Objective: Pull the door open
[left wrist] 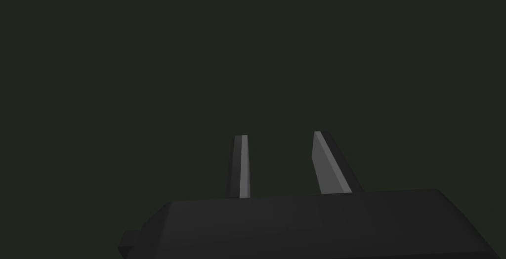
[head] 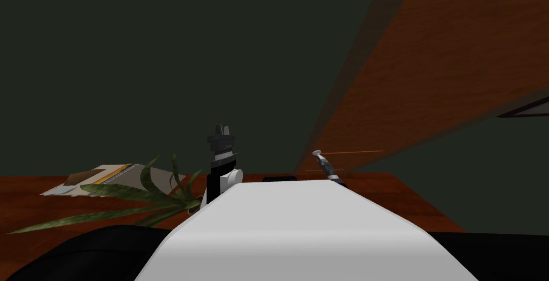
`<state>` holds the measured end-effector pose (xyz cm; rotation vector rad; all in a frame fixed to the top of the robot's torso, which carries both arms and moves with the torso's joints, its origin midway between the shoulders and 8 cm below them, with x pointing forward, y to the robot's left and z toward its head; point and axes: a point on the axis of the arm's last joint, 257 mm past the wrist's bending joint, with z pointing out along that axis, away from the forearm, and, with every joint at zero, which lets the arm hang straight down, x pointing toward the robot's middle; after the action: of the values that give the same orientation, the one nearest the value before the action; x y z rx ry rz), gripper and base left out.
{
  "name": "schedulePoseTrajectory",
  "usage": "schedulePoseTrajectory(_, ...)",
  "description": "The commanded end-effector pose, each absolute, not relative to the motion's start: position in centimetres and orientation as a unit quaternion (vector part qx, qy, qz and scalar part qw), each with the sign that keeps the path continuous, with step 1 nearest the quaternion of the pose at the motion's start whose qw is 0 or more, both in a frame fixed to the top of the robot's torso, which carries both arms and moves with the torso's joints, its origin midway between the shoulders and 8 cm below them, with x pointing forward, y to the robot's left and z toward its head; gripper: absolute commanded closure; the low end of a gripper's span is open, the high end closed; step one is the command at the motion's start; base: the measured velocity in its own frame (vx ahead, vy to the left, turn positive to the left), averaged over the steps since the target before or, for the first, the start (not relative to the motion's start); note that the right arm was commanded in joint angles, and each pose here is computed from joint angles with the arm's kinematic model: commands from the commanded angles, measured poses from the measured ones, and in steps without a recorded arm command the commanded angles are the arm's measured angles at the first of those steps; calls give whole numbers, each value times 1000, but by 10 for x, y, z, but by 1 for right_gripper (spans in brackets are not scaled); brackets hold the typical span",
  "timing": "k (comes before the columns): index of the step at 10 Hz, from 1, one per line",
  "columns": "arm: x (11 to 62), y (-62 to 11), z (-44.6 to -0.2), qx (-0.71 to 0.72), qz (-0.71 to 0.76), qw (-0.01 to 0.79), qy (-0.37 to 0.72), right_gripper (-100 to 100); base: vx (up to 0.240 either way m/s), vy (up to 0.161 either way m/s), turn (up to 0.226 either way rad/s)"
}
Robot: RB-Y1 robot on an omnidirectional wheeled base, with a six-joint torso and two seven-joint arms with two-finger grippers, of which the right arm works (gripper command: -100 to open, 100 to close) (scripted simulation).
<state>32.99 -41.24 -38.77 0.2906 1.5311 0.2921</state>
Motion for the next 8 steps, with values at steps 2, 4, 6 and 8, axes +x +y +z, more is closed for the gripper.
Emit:
schedulePoseTrajectory(2,330,-412,-389,157,154,696,683,100,-34,-17,46)
schedulePoseTrajectory(4,331,-412,-389,174,168,694,679,100,-34,-15,34)
schedulePoseTrajectory(6,333,-413,-389,201,190,688,670,100,-43,-17,58)
schedulePoseTrajectory(8,335,-413,-389,221,208,684,664,100,-36,-15,41)
